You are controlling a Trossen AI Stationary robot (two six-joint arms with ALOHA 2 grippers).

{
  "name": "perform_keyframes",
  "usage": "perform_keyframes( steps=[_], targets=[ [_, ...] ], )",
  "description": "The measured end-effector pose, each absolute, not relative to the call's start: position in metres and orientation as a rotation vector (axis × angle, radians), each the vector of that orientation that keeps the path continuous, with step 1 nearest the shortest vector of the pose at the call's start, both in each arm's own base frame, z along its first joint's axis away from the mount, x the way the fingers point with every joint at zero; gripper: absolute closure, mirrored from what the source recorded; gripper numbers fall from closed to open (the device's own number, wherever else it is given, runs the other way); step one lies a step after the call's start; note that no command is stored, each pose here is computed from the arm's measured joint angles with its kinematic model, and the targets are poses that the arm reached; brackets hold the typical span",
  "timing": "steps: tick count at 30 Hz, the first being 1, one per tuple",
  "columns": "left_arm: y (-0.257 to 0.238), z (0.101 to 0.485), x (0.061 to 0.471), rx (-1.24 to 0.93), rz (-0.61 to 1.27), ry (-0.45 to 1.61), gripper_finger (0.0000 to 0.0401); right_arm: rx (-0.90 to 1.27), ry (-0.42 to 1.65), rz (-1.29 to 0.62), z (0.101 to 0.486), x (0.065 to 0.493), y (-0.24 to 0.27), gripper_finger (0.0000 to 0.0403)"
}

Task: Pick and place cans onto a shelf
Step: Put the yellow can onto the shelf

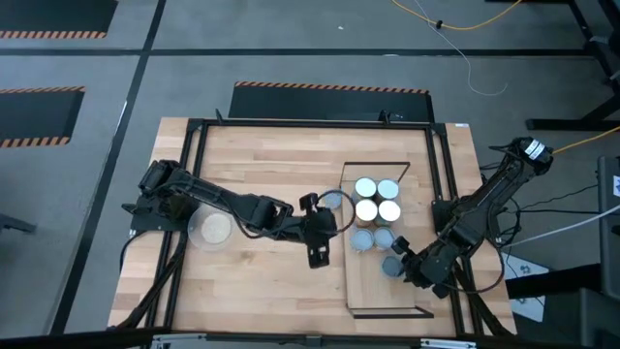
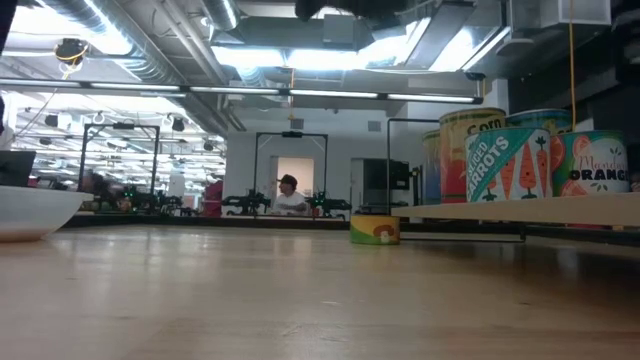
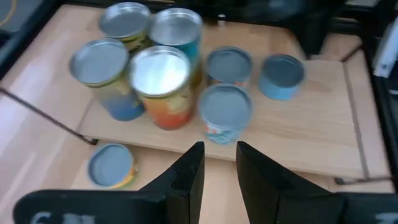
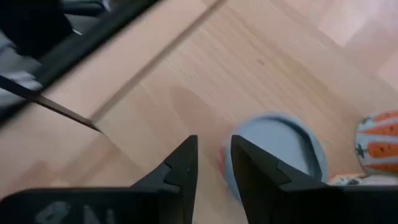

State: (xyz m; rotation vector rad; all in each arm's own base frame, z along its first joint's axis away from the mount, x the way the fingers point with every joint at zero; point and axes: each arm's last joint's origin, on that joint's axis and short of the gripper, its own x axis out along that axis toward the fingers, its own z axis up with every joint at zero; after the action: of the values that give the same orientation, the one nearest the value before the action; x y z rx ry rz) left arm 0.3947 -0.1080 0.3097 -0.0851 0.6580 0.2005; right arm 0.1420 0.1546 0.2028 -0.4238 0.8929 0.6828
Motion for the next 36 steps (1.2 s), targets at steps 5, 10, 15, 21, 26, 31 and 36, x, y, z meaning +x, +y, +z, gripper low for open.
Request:
perform_keyframes(
  steps=[5, 10, 15, 21, 26, 31, 36],
  targets=[
    [-0.078, 0.309, 0.402, -0.110, 0.274, 0.656, 0.0315, -0.364, 0.888, 0.715, 0.230, 0.146, 0.161, 0.0302],
    [-0.048, 0.298, 0.413, -0.153, 0.352, 0.674, 0.0315, -0.338, 0.829, 0.726, 0.253, 0.151, 0.166, 0.0302],
    [-0.023, 0.279, 0.425, -0.216, 0.377, 0.718, 0.0315, -0.320, 0.790, 0.732, 0.266, 0.153, 0.169, 0.0302],
    [-0.008, 0.251, 0.437, -0.227, 0.403, 0.783, 0.0315, -0.318, 0.786, 0.732, 0.267, 0.153, 0.169, 0.0302],
    [-0.003, 0.228, 0.444, -0.217, 0.420, 0.840, 0.0315, -0.316, 0.787, 0.731, 0.267, 0.153, 0.169, 0.0302],
    [-0.002, 0.206, 0.449, -0.202, 0.429, 0.898, 0.0315, -0.315, 0.785, 0.730, 0.267, 0.153, 0.169, 0.0302],
    [-0.003, 0.187, 0.455, -0.207, 0.410, 0.923, 0.0315, -0.311, 0.778, 0.731, 0.268, 0.154, 0.169, 0.0302]
  ],
)
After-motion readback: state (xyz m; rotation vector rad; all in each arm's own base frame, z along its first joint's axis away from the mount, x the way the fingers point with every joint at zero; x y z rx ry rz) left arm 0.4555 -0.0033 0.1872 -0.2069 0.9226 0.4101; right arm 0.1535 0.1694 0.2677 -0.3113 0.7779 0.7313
